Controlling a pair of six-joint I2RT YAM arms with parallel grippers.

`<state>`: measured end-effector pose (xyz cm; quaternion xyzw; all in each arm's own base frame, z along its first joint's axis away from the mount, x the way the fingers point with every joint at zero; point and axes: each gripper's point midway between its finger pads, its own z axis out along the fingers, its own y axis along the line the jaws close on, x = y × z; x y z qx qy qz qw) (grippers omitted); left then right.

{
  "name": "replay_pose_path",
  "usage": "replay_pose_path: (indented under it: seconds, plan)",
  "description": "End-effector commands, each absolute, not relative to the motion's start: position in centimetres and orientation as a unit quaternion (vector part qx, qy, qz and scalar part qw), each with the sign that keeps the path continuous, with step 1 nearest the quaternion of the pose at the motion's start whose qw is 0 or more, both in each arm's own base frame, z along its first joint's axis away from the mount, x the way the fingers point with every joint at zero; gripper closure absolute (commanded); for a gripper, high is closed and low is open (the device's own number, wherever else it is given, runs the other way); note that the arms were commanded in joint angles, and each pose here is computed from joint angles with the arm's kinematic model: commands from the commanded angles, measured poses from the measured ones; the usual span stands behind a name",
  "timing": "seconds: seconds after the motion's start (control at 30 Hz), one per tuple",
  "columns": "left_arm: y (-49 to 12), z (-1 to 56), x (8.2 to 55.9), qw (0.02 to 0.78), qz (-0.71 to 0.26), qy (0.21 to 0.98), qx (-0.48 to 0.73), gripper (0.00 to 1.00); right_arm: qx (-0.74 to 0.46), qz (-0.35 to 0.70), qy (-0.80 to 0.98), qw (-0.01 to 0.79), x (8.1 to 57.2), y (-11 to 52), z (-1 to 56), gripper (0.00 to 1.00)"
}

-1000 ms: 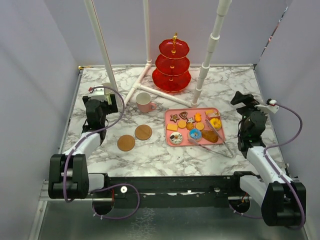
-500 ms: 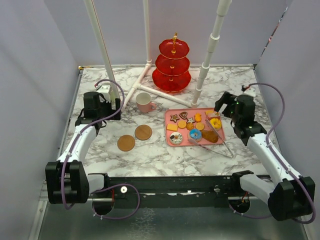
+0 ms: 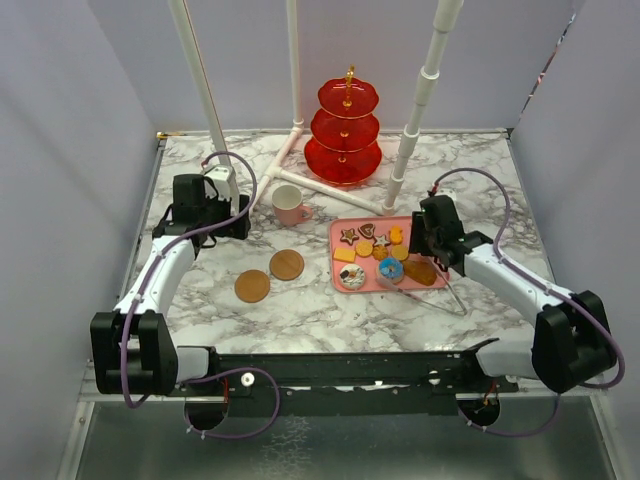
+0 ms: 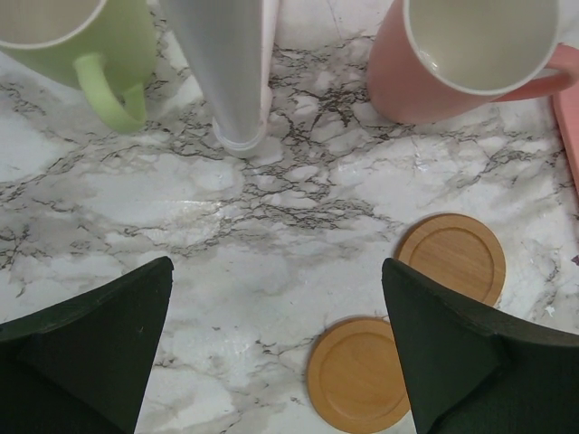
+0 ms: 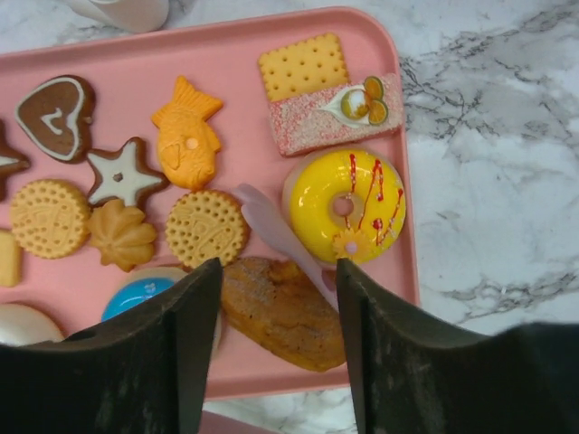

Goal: Serve the afternoon tea
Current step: Pick up the clamp from the tray.

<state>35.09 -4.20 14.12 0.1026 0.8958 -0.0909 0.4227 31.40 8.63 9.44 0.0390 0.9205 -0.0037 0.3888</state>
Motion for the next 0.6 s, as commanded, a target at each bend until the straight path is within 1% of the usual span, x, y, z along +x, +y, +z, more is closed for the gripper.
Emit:
replay_pose_path:
  seconds: [0.0,0.07,0.1,0.13,0.37,0.57]
  plan:
    - [-6.0,14.7,35.1,0.412,-0.114,0.895,0.127,0.01,0.01,-0.009,0.926,0.378,32.9,9.4,9.0,0.54]
    - [-6.3,14.9,35.1,0.411,-0.114,0.895,0.132,0.01,0.005,-0.009,0.928,0.373,33.3,9.7,8.6,0.68]
    - [-6.4,14.9,35.2,0.411,-0.113,0.895,0.134,0.01,0.005,-0.01,0.928,0.373,33.6,9.8,8.6,0.71]
    - [-6.5,15.0,35.2,0.411,-0.112,0.895,0.136,0.01,0.005,-0.012,0.927,0.374,33.8,9.8,8.6,0.71]
    - [-7.3,15.8,35.3,0.414,-0.116,0.89,0.15,0.01,0.002,-0.03,0.926,0.377,34.7,9.5,8.2,0.71]
    - [-8.1,16.0,35.1,0.408,-0.119,0.89,0.165,0.01,0.001,-0.043,0.926,0.376,34.9,9.0,7.4,0.63]
